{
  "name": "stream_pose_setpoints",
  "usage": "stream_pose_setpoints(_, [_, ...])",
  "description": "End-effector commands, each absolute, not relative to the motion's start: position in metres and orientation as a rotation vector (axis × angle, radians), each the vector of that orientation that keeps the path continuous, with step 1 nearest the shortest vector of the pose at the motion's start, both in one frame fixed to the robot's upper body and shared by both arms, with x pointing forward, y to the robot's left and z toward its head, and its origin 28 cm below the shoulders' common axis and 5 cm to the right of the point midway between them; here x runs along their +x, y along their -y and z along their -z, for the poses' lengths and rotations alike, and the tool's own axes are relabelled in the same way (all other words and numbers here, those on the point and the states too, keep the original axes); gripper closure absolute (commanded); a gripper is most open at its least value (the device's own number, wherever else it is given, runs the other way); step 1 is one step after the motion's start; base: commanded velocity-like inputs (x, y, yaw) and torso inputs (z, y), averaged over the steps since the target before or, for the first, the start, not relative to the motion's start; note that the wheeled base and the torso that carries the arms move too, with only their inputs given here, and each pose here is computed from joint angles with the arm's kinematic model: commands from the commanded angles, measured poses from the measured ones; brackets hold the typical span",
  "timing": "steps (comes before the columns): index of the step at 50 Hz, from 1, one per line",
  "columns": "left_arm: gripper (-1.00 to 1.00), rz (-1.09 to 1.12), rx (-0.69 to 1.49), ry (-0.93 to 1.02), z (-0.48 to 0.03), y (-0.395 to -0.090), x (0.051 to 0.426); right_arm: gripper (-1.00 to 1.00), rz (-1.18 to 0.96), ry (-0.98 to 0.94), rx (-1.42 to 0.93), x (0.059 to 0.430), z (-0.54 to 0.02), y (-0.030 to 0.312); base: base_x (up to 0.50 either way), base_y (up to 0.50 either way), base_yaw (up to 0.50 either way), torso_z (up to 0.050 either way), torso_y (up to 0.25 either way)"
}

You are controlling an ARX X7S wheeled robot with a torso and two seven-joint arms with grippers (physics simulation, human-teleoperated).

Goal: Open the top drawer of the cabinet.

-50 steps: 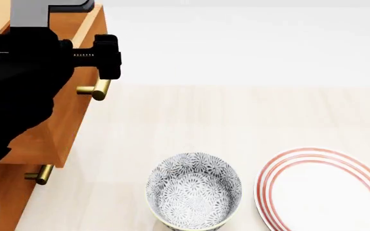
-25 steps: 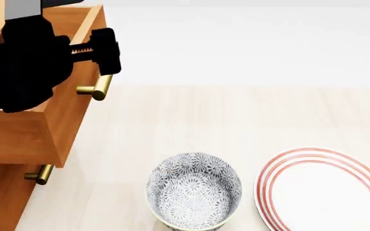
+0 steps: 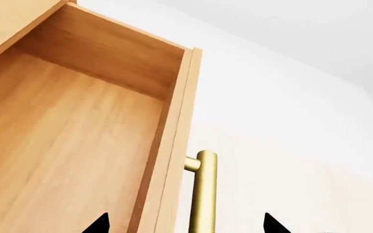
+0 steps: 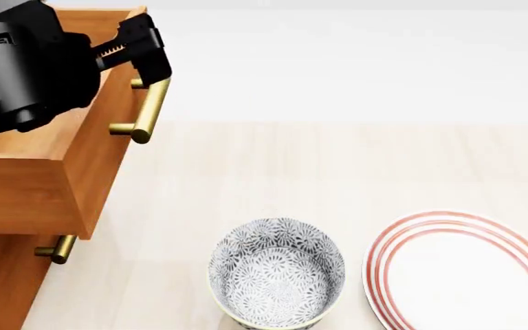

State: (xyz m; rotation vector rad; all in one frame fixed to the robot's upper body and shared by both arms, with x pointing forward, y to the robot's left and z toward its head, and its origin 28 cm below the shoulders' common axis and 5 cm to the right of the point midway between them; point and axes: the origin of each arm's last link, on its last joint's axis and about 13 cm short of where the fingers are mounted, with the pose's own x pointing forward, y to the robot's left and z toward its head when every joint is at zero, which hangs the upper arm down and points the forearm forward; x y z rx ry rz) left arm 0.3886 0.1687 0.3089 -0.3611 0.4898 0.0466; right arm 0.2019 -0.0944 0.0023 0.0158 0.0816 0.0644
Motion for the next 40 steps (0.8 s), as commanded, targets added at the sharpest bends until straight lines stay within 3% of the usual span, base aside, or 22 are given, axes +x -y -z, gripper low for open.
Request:
stream_pose_setpoints(1, [-1.0,-0.036,-0.472,-0.525,-0.315,-0.166,0.39,-1.0,-0.073,-0.068,0.018,0.202,-0.005,0.093,0.0,0.0,0.0,0.0,0.0])
stream_pose_setpoints(40, [-1.0,0.048,-0.533,-0.64,-0.307,-0.147,0.389,-1.0,-0.067,-0.07,0.029,0.203,-0.006,0.094,0.0,0.0,0.0,0.0,0.0])
